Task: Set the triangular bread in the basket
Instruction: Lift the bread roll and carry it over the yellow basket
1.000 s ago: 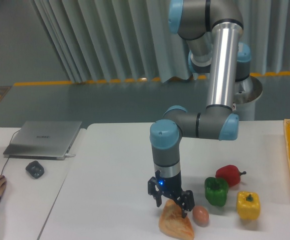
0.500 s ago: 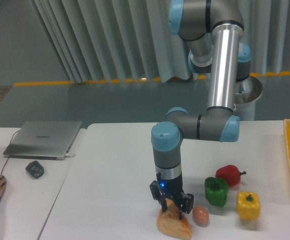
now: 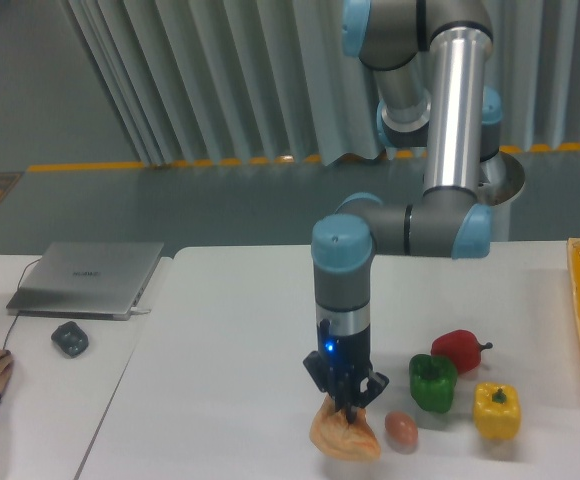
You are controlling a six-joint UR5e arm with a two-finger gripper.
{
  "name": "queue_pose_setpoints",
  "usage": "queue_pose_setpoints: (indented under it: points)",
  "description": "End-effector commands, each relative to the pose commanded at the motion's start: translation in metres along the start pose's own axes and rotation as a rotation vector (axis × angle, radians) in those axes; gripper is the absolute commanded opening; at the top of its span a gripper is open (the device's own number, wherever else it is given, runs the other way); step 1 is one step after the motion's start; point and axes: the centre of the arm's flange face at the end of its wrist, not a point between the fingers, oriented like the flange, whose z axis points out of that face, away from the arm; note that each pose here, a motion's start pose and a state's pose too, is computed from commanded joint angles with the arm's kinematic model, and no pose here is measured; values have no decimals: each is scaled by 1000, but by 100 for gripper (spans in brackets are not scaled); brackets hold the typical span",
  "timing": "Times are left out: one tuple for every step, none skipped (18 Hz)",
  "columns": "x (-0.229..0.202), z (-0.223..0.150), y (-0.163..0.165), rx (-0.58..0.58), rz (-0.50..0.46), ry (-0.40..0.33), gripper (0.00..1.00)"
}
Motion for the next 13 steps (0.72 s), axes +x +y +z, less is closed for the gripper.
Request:
queue_pose_setpoints:
  points:
    - [-3,-10,0,13,-3,13,15]
    - [-7,-19,2,22,-1,15,15]
    - [-8,-26,3,19,8,14,15]
    - [-12,-32,6,2,39,15,15]
    - [-17,-39,11,-21,84,21,15]
    - [-17,-44,15,-45,135,33,15]
    - [-27,-53,21,-73,162,40,15]
    - [-35,-58,25,-88,175,44,15]
    - [-38,-60,29,-109,196,54,15]
    - [-39,-65,32,-125,237,63,15]
    - [-44,-69,38,-146,276,74,15]
    - [-55,-79,44,-162,308,80,15]
    - [-60,-86,51,-184,348,96,15]
